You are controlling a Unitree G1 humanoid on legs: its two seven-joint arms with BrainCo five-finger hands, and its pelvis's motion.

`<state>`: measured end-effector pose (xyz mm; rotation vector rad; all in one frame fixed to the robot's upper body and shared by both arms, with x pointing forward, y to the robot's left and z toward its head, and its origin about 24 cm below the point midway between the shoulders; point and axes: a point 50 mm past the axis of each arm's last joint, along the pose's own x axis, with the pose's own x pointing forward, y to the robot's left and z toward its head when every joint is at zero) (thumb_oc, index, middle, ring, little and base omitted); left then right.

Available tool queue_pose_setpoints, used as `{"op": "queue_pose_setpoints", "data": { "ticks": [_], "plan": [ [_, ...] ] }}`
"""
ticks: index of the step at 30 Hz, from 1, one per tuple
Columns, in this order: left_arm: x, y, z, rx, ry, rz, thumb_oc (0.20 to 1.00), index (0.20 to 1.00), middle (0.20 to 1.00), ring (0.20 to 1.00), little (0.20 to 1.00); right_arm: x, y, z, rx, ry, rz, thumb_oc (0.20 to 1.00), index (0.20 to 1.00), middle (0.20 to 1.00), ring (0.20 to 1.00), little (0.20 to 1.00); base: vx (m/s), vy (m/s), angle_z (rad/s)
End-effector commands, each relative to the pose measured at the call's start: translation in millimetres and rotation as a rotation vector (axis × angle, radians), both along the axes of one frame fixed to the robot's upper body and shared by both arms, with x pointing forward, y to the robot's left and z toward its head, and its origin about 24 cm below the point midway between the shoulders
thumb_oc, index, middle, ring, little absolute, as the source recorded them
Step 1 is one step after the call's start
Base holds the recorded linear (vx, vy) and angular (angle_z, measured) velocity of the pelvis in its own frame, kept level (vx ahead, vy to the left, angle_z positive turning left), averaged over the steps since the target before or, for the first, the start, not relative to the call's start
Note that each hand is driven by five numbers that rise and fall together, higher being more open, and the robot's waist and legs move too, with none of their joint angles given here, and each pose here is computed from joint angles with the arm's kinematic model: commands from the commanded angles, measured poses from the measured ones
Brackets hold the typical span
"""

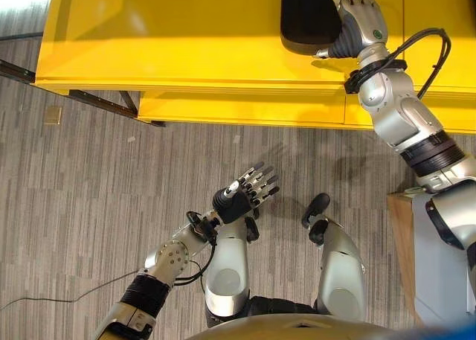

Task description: Move parts from the plastic box to the shelf.

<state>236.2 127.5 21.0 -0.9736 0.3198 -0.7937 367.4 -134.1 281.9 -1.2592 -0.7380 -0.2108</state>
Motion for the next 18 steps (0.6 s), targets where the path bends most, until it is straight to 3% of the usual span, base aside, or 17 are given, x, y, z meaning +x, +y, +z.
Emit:
{"op": "queue_pose_setpoints", "data": {
  "ticks": [1, 5, 9, 10, 11, 15, 18],
  "plan": [
    [-13, -14, 4, -0.065, -0.041, -0.062, 1.0, 1.0, 1.0, 1.0, 1.0, -20, 13, 37, 0.04, -0.226, 0.131, 1.0, 1.0, 1.0, 1.0, 1.0, 0.01, 0.048, -0.02],
    [-15, -13, -1, -0.094, -0.046, -0.025, 1.0, 1.0, 1.0, 1.0, 1.0, -67, 39, 23, 0.009, -0.338, 0.474, 1.0, 1.0, 1.0, 1.0, 1.0, 0.0, 0.061, -0.01],
    [-15, -13, -1, -0.095, -0.047, -0.022, 1.0, 1.0, 1.0, 1.0, 1.0, -72, 41, 22, 0.005, -0.342, 0.499, 1.0, 1.0, 1.0, 1.0, 1.0, -0.01, 0.016, -0.1],
    [-17, -11, -3, -0.108, -0.06, 0.003, 1.0, 1.0, 1.0, 1.0, 1.0, -104, 56, 11, -0.059, -0.321, 0.716, 1.0, 1.0, 1.0, 1.0, 1.0, -0.03, 0.032, 0.02],
    [-18, -9, -5, -0.112, -0.062, 0.008, 1.0, 1.0, 1.0, 1.0, 1.0, -116, 59, 6, -0.104, -0.318, 0.776, 1.0, 1.0, 1.0, 1.0, 1.0, -0.03, 0.03, 0.02],
    [-20, -6, -7, -0.109, -0.061, 0.021, 1.0, 1.0, 1.0, 1.0, 1.0, -132, 67, -9, -0.234, -0.228, 0.888, 1.0, 1.0, 1.0, 1.0, 1.0, -0.01, -0.006, -0.05],
    [-22, -4, -9, -0.103, -0.063, 0.02, 1.0, 1.0, 1.0, 1.0, 1.0, -126, 69, -20, -0.283, -0.114, 0.859, 1.0, 1.0, 1.0, 1.0, 1.0, -0.01, -0.013, -0.02]
  ]
}}
